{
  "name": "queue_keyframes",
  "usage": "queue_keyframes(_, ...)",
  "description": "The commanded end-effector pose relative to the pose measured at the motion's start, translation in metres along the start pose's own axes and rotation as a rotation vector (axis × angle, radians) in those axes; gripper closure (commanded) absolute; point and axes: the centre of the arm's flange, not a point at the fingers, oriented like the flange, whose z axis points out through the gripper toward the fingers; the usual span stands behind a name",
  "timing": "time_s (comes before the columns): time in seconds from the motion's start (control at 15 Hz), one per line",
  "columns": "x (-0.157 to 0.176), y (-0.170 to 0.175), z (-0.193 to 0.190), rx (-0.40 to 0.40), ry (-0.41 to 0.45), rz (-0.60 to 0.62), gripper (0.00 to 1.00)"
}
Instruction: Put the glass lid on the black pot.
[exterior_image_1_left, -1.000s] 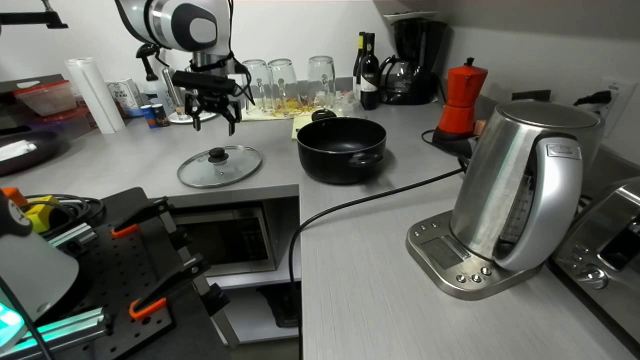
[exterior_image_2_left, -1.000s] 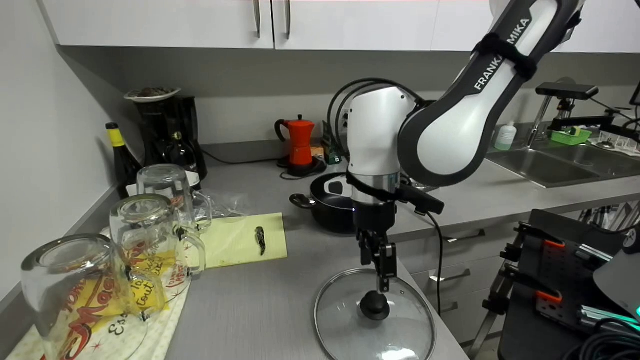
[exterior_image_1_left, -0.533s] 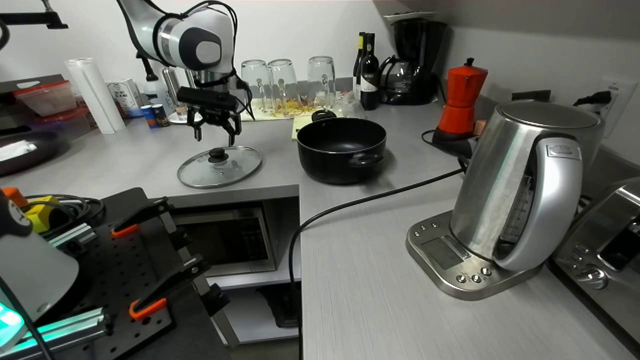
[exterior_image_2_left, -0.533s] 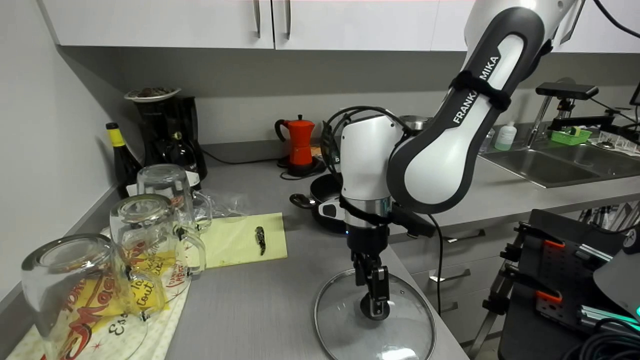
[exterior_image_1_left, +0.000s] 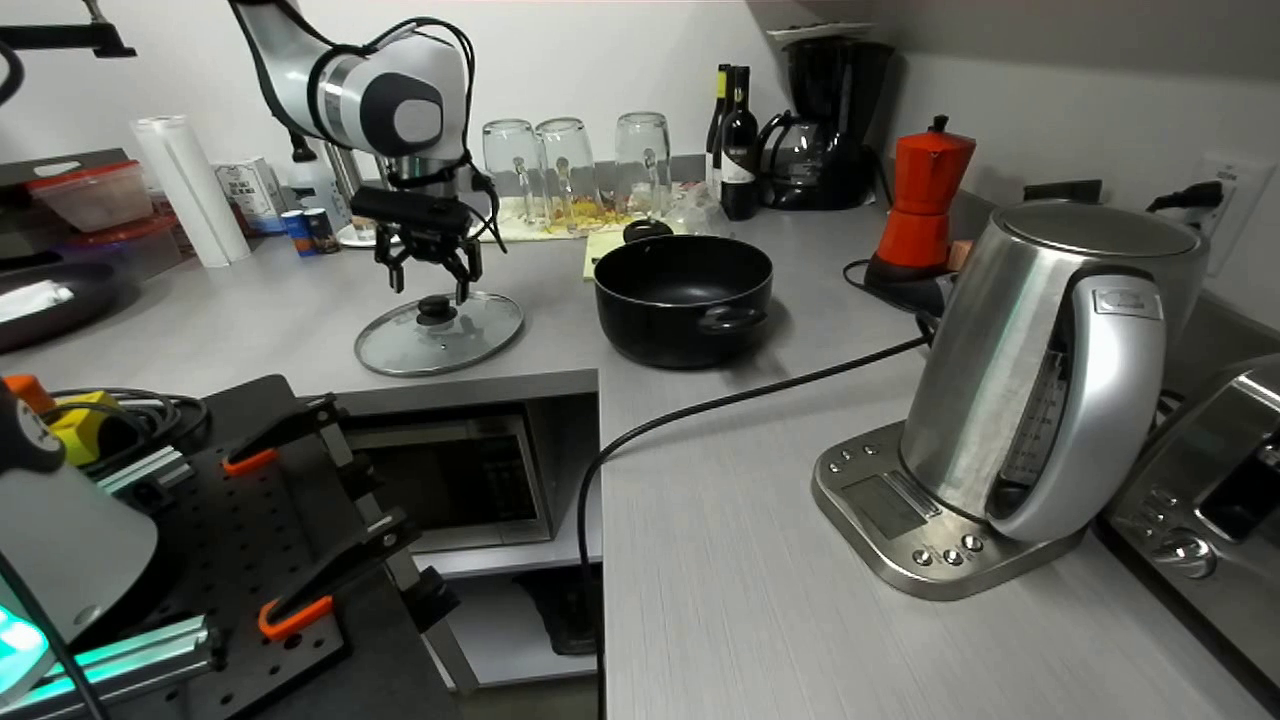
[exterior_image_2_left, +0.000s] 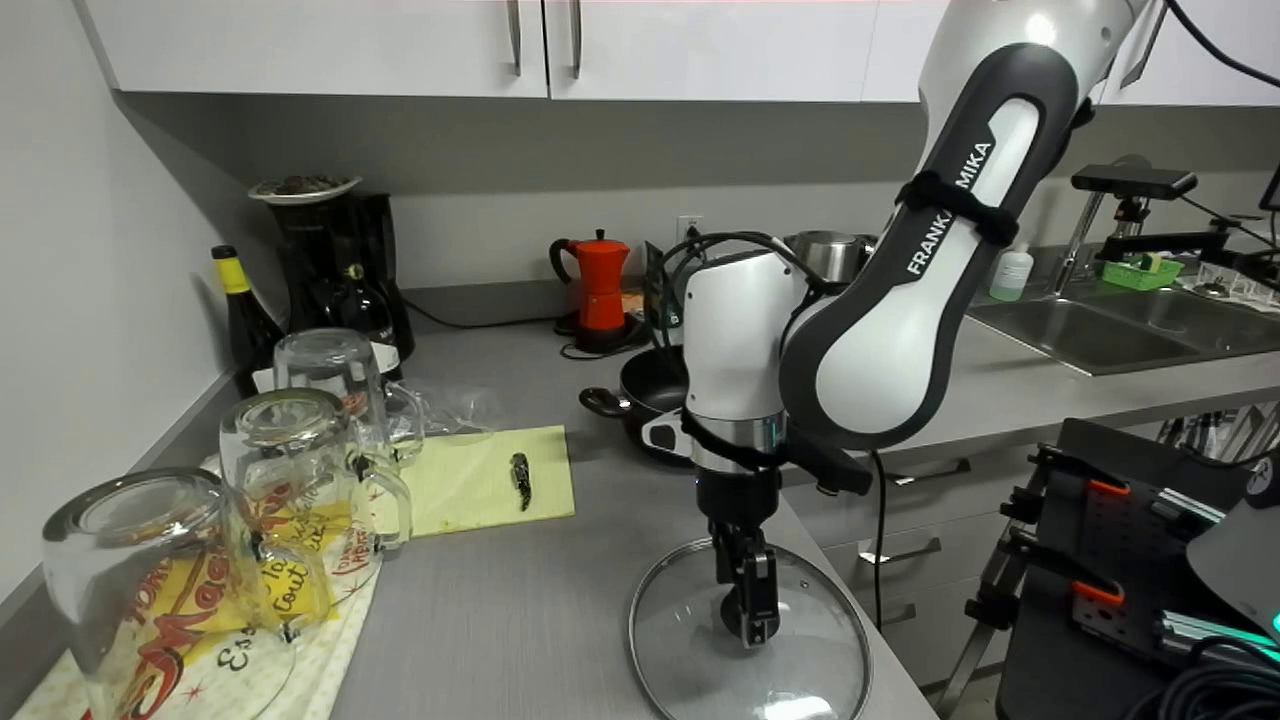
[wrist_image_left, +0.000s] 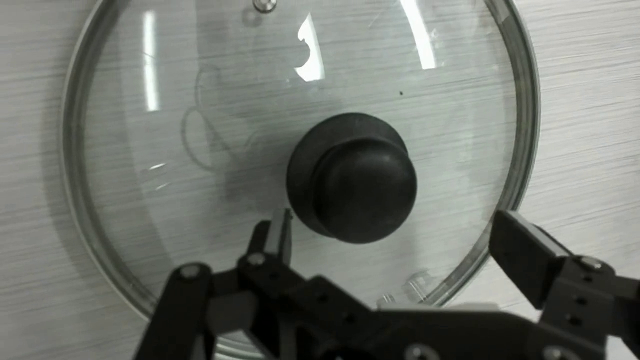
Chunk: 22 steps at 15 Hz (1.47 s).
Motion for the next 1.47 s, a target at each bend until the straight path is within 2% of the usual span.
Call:
queue_keyframes(0.0,-0.006,-0.010,-0.001,-0.045,0.010,0.033,0.00)
queue_keyframes(0.67,-0.025,-0.003,-0.007,-0.122,-0.004,0.102,0.00)
queue_keyframes(0.73,-0.026,-0.003,-0.007,-0.127,-0.004,0.100,0.25)
queue_keyframes(0.8,-0.026,-0.003,-0.008,-0.131,-0.004,0.100,0.26)
queue_keyframes(1.0,-0.026,-0.004,-0.010,-0.137,-0.002,0.101,0.47)
queue_keyframes(1.2,-0.024,-0.008,-0.010,-0.137,0.004,0.098,0.72)
queue_keyframes(1.27,-0.023,-0.008,-0.011,-0.137,0.006,0.096,0.76)
queue_keyframes(1.4,-0.022,-0.009,-0.011,-0.133,0.008,0.093,0.76)
